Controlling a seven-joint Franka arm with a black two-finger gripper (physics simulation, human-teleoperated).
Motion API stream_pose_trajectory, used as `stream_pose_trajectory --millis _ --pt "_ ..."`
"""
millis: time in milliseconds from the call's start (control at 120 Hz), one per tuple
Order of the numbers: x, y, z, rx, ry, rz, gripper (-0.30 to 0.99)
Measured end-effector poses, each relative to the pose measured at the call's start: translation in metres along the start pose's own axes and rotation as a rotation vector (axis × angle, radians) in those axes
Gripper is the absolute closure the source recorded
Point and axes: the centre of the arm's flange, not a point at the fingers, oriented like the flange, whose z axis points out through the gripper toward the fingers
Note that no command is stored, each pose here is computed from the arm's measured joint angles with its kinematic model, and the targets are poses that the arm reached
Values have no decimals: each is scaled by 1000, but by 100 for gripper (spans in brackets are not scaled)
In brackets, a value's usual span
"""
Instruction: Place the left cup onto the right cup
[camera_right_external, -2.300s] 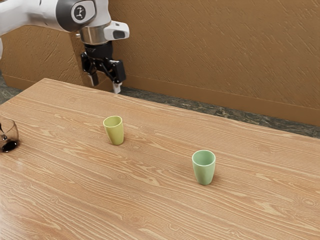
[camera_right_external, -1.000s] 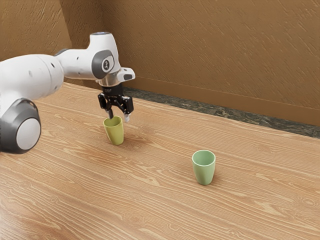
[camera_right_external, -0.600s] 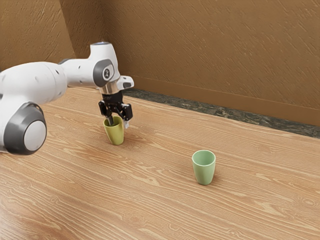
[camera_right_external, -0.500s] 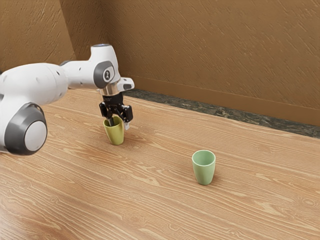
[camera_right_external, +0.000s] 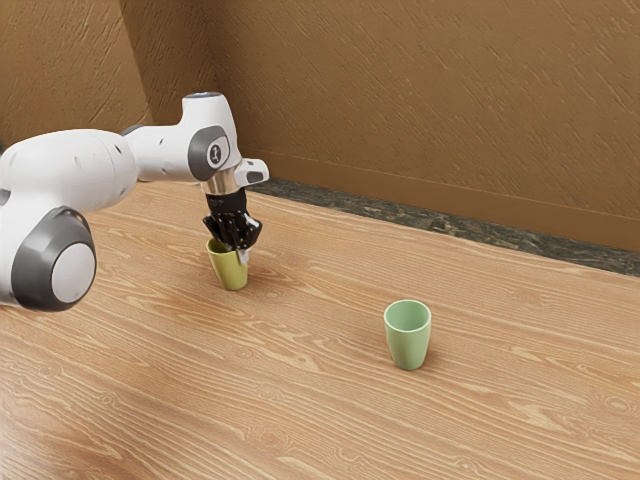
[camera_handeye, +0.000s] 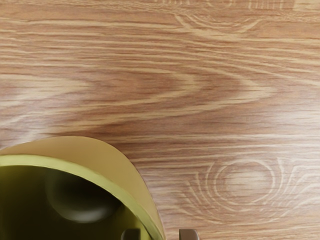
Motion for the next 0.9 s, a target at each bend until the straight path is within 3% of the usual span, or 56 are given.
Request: stream_pose_trajectory --millis 408,525,900 --pt "-3 27 -32 24 26 29 78" --pt "-8 67 -59 43 41 75 78" --pt "-58 257 -115 108 64 314 79"
